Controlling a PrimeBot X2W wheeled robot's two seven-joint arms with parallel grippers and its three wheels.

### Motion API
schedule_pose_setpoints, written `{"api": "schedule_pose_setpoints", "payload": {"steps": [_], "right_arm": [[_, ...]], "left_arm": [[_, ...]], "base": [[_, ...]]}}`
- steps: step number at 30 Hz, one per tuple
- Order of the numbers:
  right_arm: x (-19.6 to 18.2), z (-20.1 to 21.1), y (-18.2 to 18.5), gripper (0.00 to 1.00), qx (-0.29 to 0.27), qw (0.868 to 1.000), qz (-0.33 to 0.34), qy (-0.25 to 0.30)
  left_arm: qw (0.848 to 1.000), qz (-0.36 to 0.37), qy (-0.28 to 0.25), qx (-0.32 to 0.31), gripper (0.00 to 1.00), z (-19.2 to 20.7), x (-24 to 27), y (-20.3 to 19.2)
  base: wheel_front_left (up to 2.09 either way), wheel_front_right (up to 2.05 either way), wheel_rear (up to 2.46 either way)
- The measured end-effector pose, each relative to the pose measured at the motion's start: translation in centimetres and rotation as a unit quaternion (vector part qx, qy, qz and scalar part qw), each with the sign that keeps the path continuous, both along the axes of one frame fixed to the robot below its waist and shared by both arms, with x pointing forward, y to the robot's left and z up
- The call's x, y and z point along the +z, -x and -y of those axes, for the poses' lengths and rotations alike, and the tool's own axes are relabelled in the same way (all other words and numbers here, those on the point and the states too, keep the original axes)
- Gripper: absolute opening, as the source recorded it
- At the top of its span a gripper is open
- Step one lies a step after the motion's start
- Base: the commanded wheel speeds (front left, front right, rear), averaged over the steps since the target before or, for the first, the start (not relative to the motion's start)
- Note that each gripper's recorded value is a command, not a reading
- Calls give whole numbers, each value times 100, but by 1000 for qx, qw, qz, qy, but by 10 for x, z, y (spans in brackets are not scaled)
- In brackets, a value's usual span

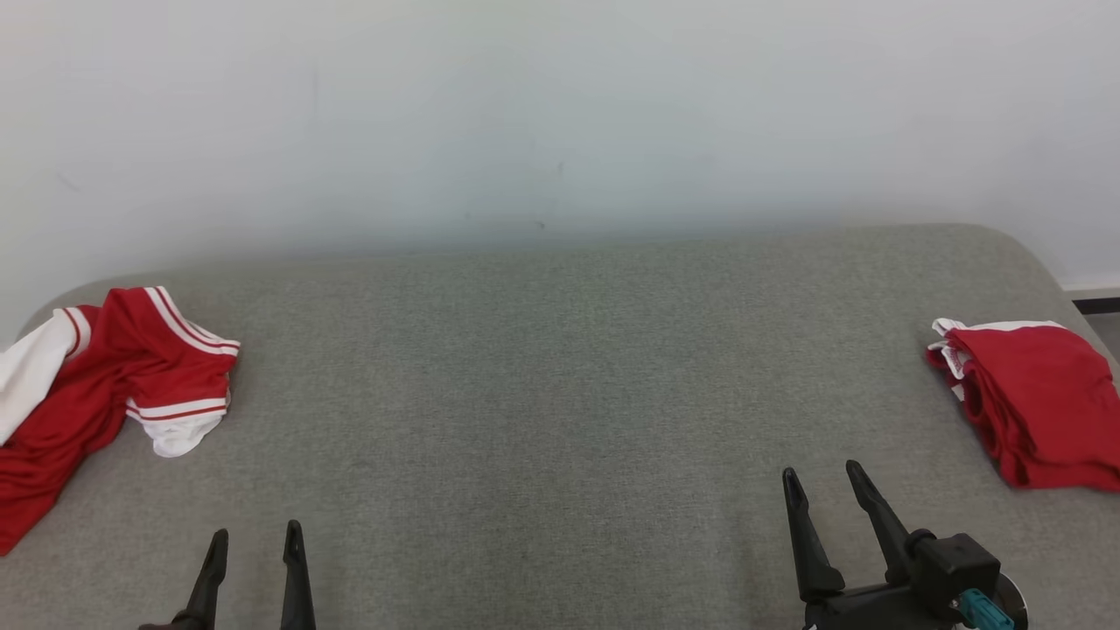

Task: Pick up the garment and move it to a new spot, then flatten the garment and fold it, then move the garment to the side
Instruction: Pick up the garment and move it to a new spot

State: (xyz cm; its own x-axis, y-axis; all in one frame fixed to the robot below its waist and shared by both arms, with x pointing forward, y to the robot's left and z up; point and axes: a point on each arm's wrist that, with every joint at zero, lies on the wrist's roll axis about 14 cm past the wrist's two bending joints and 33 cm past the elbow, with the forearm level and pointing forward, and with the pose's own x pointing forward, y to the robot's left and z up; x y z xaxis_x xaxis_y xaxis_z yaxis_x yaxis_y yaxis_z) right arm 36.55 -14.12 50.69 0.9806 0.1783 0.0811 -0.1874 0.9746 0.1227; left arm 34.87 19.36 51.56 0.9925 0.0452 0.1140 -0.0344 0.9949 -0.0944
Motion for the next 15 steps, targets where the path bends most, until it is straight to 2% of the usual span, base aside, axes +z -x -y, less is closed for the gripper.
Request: {"api": "schedule_pose_setpoints", "payload": {"steps": [15], "right_arm": [[-1,-59,-9,100,84,996,-2,3]], "left_arm": [[997,3,0,77,100,-50,0,31]], "base": [[0,0,0]]}}
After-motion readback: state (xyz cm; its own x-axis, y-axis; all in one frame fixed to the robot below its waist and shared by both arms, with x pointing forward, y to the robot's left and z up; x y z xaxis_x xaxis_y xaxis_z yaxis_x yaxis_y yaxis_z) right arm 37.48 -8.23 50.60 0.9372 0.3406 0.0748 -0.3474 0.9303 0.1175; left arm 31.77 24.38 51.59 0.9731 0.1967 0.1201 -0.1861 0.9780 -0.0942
